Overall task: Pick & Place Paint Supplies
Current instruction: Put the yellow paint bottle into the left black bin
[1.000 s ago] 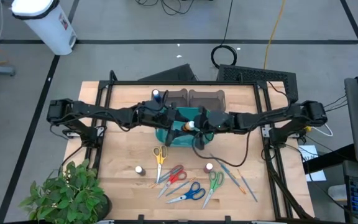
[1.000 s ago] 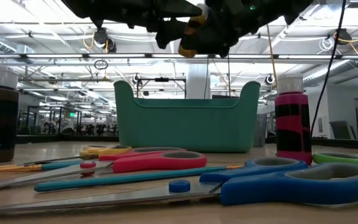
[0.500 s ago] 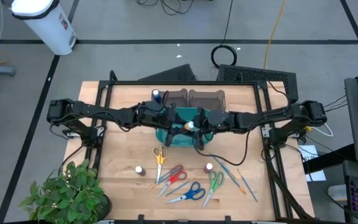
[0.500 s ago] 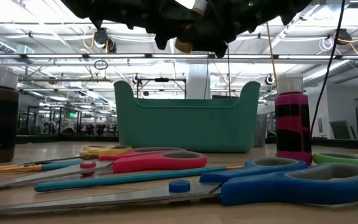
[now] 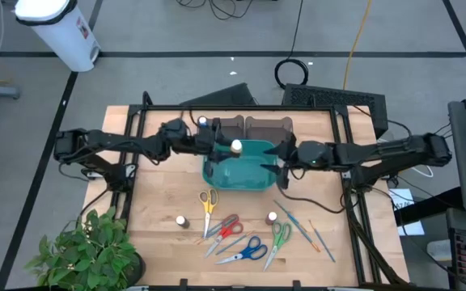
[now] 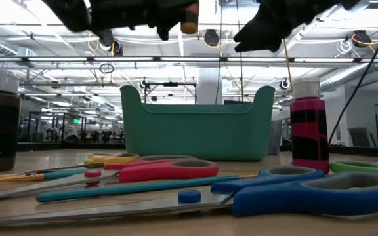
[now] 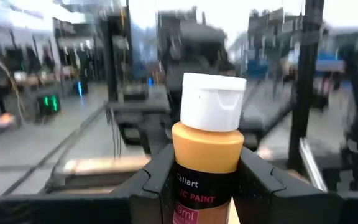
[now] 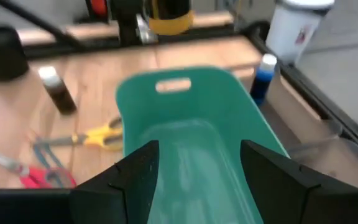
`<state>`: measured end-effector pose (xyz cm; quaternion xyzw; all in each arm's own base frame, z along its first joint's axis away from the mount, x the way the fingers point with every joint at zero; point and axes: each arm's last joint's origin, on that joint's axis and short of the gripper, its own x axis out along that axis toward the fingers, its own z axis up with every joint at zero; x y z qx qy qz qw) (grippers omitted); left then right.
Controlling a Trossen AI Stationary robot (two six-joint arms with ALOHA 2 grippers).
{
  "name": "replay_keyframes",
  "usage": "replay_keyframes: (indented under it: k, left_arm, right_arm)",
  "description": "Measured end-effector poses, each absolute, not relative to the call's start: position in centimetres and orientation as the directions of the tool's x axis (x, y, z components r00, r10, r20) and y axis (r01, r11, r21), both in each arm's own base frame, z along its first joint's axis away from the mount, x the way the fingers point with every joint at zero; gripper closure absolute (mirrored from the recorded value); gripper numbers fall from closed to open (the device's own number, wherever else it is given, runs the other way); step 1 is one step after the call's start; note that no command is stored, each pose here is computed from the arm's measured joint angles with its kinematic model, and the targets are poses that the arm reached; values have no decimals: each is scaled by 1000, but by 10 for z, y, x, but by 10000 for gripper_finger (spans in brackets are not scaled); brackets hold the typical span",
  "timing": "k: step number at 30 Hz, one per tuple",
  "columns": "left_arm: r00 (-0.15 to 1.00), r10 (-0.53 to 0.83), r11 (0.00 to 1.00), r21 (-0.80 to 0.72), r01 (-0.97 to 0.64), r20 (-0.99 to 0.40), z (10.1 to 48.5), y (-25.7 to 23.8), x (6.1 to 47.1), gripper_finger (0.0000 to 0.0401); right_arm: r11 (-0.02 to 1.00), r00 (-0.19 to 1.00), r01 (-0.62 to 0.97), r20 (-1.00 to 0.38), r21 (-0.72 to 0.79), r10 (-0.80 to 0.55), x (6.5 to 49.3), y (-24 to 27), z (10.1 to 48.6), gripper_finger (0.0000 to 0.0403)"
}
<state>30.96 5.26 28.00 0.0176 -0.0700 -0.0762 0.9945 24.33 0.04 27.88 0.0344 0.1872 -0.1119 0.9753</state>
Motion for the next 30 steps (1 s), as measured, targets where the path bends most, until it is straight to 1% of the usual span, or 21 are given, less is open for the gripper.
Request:
replay_keyframes:
  k: [1, 3, 7, 9, 12, 16, 20, 23, 27, 30]
  left_arm:
    - [976, -146, 989, 33, 143, 159, 276, 56, 308, 283]
    - [978, -138, 990, -7, 140, 155, 268, 60, 307, 283]
    - [972, -151, 988, -1, 153, 179, 272, 58, 310, 283]
    - [971, -162, 986, -1, 165, 178, 272, 55, 310, 283]
    - [972, -162, 986, 2, 164, 171, 271, 52, 311, 283]
    - [973, -160, 987, -3, 163, 167, 270, 53, 311, 283]
    - [974, -161, 986, -14, 166, 162, 270, 53, 311, 283]
    - [972, -163, 986, -13, 167, 169, 271, 52, 311, 283]
    - [974, -159, 986, -20, 164, 164, 270, 53, 311, 283]
    - [976, -157, 986, -35, 164, 151, 269, 53, 312, 283]
  right_arm:
    - [973, 923, 227, -326, 30, -205, 242, 0, 274, 186]
    - [977, 956, 213, -210, 24, -203, 242, 0, 263, 187]
    - [983, 983, 182, 33, -10, -181, 247, 0, 240, 182]
    - [986, 983, 166, 86, -9, -164, 253, -1, 233, 177]
    - [988, 984, 154, 97, -11, -152, 265, -3, 226, 170]
    - [987, 981, 162, 113, -3, -161, 285, -8, 227, 163]
    - [996, 987, 88, 135, -10, -86, 303, -6, 234, 165]
    - [996, 985, 83, 151, -13, -80, 312, -6, 239, 169]
    - [992, 981, 121, 157, -24, -116, 318, -7, 241, 182]
    - [992, 982, 122, 149, -24, -117, 319, -7, 241, 209]
